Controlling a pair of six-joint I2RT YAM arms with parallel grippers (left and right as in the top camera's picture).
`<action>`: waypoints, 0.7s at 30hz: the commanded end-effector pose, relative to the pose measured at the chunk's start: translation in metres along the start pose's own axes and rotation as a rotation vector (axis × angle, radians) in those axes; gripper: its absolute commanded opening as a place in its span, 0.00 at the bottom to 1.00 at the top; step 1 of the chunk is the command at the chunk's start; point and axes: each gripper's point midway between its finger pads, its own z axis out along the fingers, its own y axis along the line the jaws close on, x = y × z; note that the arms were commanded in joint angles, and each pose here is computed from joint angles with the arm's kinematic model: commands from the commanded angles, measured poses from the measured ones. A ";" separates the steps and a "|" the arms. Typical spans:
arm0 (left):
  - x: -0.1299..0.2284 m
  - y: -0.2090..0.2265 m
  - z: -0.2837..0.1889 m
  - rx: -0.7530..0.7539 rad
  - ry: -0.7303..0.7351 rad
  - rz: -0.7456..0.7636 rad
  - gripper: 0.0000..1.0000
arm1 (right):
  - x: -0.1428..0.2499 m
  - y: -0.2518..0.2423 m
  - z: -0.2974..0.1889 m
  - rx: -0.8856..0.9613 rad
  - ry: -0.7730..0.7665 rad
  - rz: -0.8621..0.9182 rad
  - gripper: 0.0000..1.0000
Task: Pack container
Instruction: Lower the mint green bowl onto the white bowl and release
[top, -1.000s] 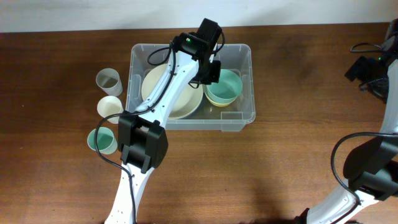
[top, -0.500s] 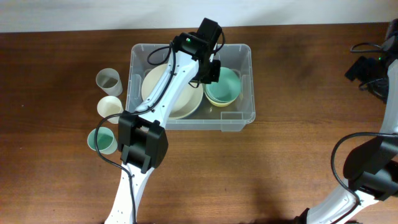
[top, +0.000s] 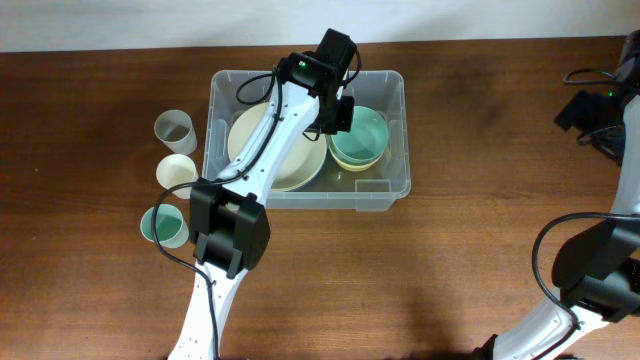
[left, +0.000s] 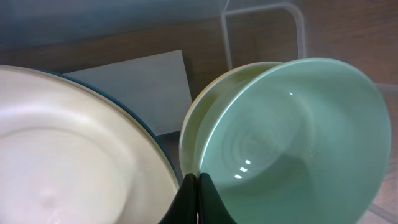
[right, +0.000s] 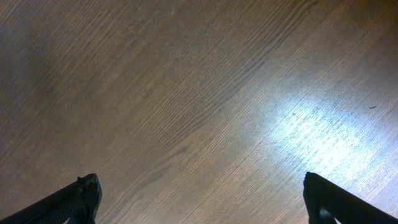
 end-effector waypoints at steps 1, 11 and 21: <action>-0.001 -0.002 0.002 0.005 -0.002 0.007 0.01 | 0.001 -0.003 0.006 0.021 0.009 -0.008 0.99; 0.002 -0.001 0.002 0.002 0.010 0.006 0.01 | 0.001 -0.003 0.006 0.021 0.009 -0.008 0.99; 0.010 -0.008 0.001 0.048 0.050 0.004 0.01 | 0.001 -0.003 0.006 0.021 0.009 -0.008 0.99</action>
